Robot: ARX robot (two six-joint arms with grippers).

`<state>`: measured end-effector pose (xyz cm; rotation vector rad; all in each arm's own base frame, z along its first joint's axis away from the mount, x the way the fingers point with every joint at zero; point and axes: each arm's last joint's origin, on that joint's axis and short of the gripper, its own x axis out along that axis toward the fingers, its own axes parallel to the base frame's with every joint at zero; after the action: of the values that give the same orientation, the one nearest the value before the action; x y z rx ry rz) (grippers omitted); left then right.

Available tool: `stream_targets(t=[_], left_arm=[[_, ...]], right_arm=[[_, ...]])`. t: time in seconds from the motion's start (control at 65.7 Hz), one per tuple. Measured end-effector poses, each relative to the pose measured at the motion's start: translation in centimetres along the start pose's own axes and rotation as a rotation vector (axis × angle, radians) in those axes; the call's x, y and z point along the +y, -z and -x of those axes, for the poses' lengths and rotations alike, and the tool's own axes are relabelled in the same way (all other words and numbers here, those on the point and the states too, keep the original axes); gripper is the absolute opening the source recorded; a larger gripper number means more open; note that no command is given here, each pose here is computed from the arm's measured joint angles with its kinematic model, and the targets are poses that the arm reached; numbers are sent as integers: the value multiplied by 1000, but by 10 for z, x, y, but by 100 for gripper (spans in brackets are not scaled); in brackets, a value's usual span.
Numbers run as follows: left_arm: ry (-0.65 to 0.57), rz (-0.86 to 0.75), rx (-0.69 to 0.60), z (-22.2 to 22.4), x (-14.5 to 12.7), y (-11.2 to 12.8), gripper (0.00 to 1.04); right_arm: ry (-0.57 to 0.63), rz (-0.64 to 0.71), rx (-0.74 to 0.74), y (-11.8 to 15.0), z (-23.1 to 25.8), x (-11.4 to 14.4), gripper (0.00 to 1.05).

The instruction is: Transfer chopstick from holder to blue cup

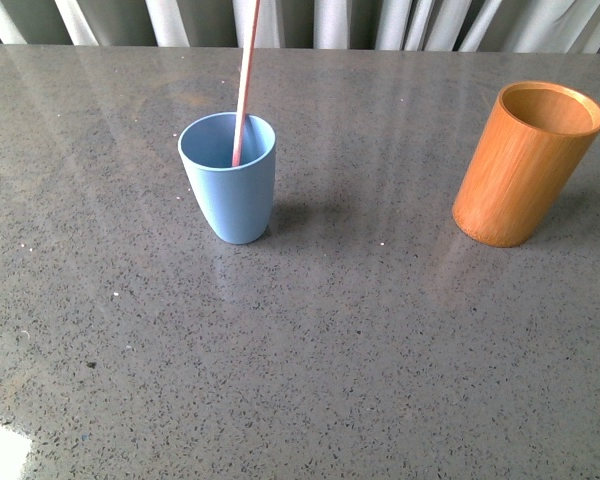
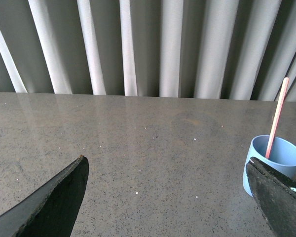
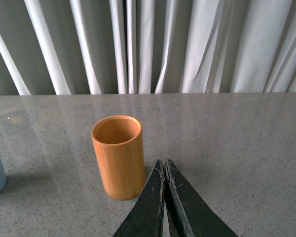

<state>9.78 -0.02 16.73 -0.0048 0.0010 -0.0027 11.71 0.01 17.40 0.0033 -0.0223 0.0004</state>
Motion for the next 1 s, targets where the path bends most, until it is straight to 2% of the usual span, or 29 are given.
stream_targets(t=[0.487, 0.868, 0.929, 1.005], left_arm=[[0, 0, 0, 0, 0, 0, 96], [0, 0, 0, 0, 0, 0, 96], [0, 0, 0, 0, 0, 0, 96], [0, 0, 0, 0, 0, 0, 96]], right_arm=[[-1, 0, 35, 5, 16, 0, 2], [0, 1, 5, 3, 20, 0, 2], [0, 1, 5, 3, 20, 0, 12], [0, 0, 4, 3, 20, 0, 29]])
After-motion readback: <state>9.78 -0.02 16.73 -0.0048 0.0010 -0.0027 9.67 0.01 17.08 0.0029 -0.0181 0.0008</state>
